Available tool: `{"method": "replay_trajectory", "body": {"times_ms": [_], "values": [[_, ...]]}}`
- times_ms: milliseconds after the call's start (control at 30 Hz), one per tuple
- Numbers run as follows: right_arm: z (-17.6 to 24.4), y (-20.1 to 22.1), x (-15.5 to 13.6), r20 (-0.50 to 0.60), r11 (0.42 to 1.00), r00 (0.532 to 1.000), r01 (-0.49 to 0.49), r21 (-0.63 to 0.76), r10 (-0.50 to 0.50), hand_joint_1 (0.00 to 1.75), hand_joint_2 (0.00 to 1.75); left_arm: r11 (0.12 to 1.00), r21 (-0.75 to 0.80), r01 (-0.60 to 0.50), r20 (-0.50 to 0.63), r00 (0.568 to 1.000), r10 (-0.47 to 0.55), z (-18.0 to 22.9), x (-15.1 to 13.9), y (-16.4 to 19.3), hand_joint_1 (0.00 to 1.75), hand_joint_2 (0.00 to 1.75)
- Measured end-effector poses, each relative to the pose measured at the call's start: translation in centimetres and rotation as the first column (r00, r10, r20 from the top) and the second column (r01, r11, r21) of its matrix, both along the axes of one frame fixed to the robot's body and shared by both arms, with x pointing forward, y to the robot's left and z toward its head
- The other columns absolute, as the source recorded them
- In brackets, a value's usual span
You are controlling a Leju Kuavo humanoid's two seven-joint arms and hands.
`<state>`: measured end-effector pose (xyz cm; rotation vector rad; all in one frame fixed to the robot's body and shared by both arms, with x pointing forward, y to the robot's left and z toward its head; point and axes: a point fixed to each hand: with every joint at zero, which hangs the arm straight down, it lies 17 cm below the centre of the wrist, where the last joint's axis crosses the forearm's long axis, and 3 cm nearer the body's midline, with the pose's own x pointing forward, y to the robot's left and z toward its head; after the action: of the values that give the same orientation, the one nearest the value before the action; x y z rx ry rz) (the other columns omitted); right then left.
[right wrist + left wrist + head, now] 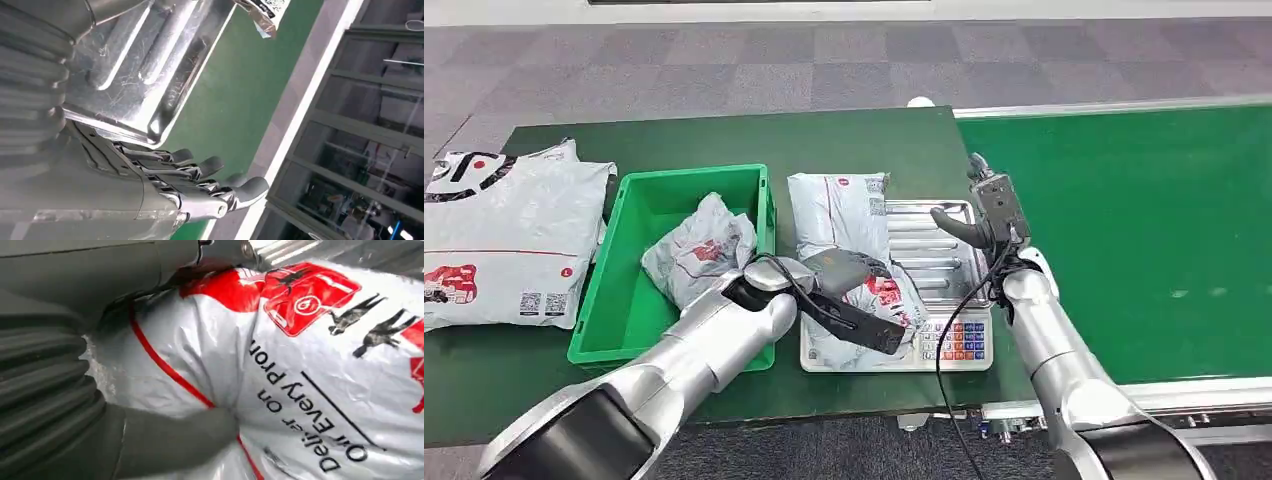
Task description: Moved the parcel from conveyor to table for the left to box.
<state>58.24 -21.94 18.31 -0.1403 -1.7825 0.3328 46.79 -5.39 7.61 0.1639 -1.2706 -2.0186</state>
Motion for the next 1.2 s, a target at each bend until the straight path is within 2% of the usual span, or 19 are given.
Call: {"method": "replay_trajectory", "body": {"times_ms": [233,533,733,1000,1133,1167,1200], "values": [[-0.5,0.4,-1.0,0.004,1.0,1.0,-0.011,-0.005,0.011,0.0,1.75,0.99,-0.139,0.008,0.11,0.994,0.008,2.6,1.2,-1.3,1.75,1.75],[-0.5,0.5,-1.2,0.006,1.0,1.0,-0.016,-0.008,0.016,0.0,1.75,0.983,-0.182,0.034,0.148,0.989,-0.007,3.9,1.3,-2.0,1.75,1.75],[-0.8,0.1,-1.6,0.007,1.0,1.0,-0.015,-0.012,0.015,0.0,1.75,0.96,-0.263,0.093,0.25,0.968,-0.025,8.0,1.4,-3.9,1.75,1.75],[-1.0,-0.1,-1.8,0.007,1.0,1.0,-0.014,-0.015,0.014,0.0,1.75,0.947,-0.295,0.125,0.292,0.956,-0.036,10.1,1.3,-4.7,1.75,1.75],[-0.9,-0.1,-2.0,0.014,1.0,1.0,-0.016,-0.016,0.016,0.0,1.75,0.93,-0.334,0.15,0.365,0.931,-0.019,12.8,1.4,-5.4,1.75,1.75],[-0.8,-0.1,-2.0,0.019,1.0,1.0,-0.017,-0.019,0.017,0.0,1.75,0.929,-0.335,0.159,0.4,0.917,-0.013,13.9,1.5,-5.6,0.73,1.75],[-0.7,-0.1,-2.0,0.023,1.0,1.0,-0.017,-0.026,0.018,0.0,1.75,0.929,-0.331,0.167,0.436,0.9,-0.006,14.9,1.6,-5.7,1.1,1.75]]}}
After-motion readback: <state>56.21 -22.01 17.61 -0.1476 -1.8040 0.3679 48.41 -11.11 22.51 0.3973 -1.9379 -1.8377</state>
